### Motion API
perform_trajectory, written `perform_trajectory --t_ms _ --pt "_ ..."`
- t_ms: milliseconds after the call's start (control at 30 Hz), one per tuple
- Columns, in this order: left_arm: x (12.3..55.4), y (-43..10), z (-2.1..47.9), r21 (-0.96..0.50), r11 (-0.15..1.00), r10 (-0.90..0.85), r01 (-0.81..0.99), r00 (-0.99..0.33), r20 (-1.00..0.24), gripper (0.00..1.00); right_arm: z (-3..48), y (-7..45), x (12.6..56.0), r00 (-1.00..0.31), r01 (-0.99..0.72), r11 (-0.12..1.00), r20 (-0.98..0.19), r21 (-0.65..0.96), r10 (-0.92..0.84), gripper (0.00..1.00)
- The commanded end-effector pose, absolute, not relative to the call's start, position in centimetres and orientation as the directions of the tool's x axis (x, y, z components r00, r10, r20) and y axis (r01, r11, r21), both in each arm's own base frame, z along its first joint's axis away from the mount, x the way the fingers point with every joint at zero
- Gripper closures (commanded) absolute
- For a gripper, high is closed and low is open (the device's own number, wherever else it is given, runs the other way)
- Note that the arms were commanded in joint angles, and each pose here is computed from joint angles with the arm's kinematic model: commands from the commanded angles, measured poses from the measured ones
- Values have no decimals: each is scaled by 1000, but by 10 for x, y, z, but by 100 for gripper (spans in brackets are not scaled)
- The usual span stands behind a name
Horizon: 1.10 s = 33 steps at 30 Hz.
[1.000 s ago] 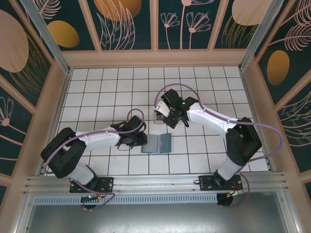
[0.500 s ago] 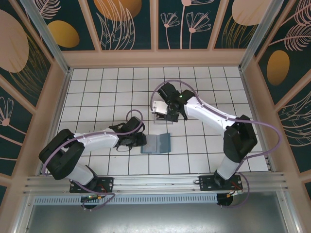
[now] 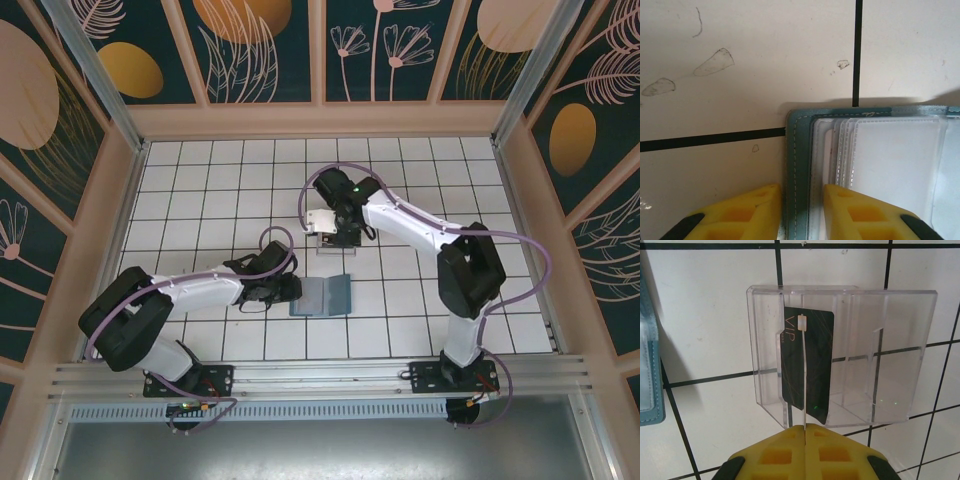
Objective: Take the credit cards out of the card holder
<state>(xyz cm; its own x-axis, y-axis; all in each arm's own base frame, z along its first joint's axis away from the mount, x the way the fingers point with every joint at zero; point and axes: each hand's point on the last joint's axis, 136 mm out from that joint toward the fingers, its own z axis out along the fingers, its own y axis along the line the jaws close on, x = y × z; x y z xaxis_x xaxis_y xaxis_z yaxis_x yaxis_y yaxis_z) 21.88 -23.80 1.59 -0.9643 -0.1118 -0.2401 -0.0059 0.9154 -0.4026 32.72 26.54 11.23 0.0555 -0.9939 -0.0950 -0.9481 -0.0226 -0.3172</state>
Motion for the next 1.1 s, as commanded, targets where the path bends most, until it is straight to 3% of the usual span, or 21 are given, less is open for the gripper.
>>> perform_trajectory --t_ms 0,600,800,1067 --pt "211 -229 6 -372 928 -99 -7 -968 -230 70 111 266 329 76 -954 -49 -80 -297 -994 100" --pt "209 -227 7 -375 927 -101 -7 -967 -232 70 94 274 334 56 -968 -36 -73 -249 -996 100" --pt "210 -228 9 -380 925 -103 -5 -966 -237 70 107 276 347 30 -947 0 -90 -321 -996 82" --pt "211 -230 10 -384 923 -105 -7 -966 -235 70 115 262 371 -43 -892 64 -59 -446 -997 78"
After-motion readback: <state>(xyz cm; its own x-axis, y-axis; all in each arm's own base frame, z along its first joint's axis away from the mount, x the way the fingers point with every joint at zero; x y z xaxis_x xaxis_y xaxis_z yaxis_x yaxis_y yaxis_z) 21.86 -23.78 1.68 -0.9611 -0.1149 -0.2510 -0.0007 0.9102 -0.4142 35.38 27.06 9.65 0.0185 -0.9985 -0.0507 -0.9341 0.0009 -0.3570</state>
